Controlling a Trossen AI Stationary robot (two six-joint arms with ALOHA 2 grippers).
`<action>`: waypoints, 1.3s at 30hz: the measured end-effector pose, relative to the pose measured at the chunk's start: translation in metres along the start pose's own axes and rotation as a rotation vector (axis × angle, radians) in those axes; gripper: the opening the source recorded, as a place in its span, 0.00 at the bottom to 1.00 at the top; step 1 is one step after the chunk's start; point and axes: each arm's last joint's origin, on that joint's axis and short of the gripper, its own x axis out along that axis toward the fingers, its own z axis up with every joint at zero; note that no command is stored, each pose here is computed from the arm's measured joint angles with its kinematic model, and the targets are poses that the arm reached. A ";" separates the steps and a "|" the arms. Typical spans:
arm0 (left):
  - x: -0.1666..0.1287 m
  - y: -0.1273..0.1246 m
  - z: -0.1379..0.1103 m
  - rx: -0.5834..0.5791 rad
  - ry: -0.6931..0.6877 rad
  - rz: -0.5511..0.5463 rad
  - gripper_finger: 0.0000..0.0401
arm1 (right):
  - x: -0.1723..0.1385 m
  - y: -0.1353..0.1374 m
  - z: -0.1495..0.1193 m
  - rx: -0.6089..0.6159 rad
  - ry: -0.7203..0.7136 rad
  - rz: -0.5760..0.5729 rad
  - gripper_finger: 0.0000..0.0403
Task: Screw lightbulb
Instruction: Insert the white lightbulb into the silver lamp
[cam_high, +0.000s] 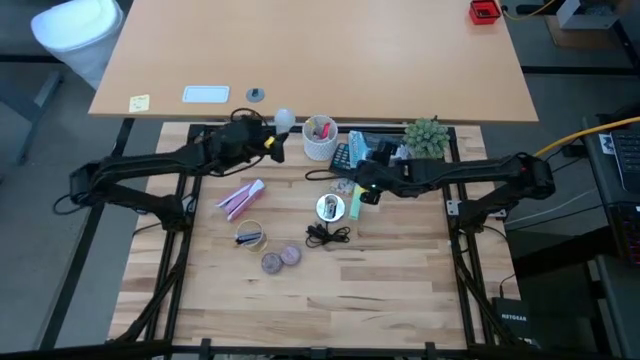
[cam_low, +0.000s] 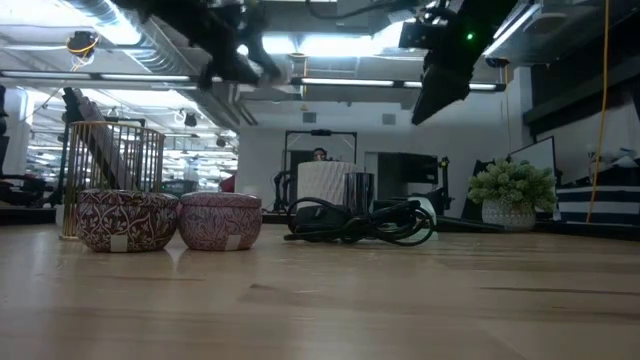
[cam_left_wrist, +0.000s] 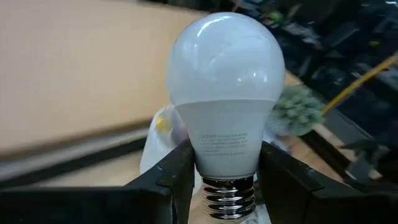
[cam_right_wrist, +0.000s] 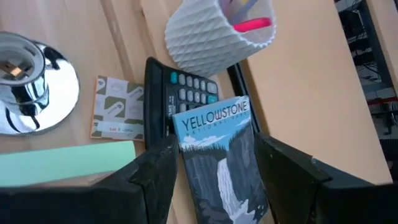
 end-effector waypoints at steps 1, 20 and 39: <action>-0.006 -0.002 0.003 0.030 -0.012 -0.018 0.35 | -0.003 -0.002 0.000 0.006 -0.009 -0.001 0.54; -0.095 -0.012 0.013 0.247 -0.019 -0.216 0.35 | -0.087 -0.062 -0.047 0.205 -0.128 -0.004 0.54; -0.135 0.045 -0.033 0.167 0.116 -0.122 0.35 | -0.080 -0.047 -0.101 0.484 -0.248 0.196 0.54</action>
